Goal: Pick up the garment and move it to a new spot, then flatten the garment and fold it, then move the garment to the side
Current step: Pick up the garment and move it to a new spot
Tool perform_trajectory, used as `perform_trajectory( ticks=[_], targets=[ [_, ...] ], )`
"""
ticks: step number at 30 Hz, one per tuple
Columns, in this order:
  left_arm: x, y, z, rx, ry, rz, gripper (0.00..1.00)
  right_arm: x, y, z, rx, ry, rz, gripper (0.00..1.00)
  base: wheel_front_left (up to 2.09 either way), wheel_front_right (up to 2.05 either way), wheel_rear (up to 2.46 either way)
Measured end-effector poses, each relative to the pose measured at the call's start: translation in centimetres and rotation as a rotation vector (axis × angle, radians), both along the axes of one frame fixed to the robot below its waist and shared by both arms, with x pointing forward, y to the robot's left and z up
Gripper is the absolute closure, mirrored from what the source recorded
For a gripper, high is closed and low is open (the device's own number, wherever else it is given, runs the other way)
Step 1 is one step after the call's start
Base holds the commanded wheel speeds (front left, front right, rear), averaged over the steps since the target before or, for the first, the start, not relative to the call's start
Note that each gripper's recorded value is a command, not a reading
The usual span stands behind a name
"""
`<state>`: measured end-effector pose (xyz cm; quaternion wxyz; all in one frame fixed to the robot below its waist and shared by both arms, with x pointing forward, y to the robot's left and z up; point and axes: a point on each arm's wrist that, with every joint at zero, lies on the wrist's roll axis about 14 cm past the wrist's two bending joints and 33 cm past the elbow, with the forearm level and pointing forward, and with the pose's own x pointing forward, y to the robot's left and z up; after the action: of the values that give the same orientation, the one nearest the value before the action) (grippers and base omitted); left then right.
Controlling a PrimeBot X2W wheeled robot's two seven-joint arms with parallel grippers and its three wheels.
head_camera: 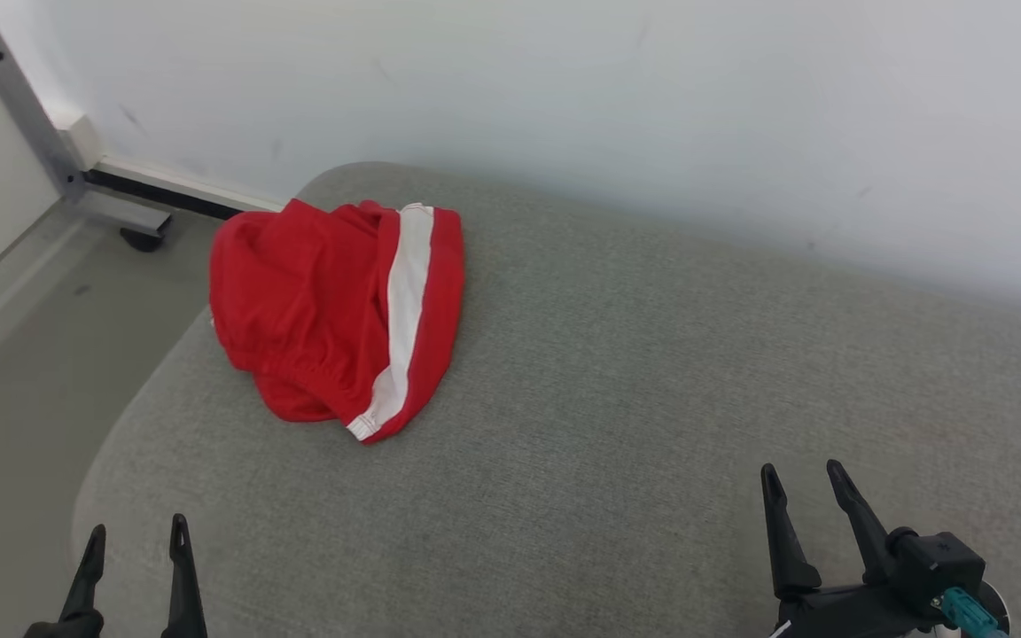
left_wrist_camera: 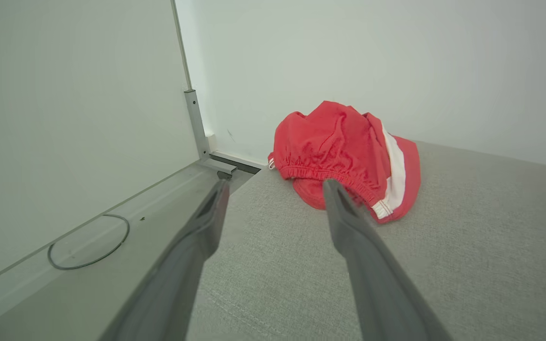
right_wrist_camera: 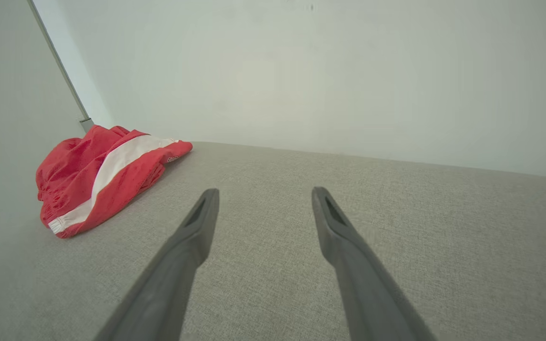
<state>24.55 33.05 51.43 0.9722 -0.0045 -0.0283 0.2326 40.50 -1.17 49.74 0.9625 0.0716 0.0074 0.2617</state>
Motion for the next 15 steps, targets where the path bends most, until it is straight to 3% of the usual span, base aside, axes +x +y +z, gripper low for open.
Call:
perform_trajectory(
  ticks=[15],
  targets=[
    [-5.5,3.3,0.2,-0.004,-0.014,0.176,0.0,-0.5,5.2,0.0,0.002,0.005,0.144,0.0,0.0,0.0,0.0]
  ],
)
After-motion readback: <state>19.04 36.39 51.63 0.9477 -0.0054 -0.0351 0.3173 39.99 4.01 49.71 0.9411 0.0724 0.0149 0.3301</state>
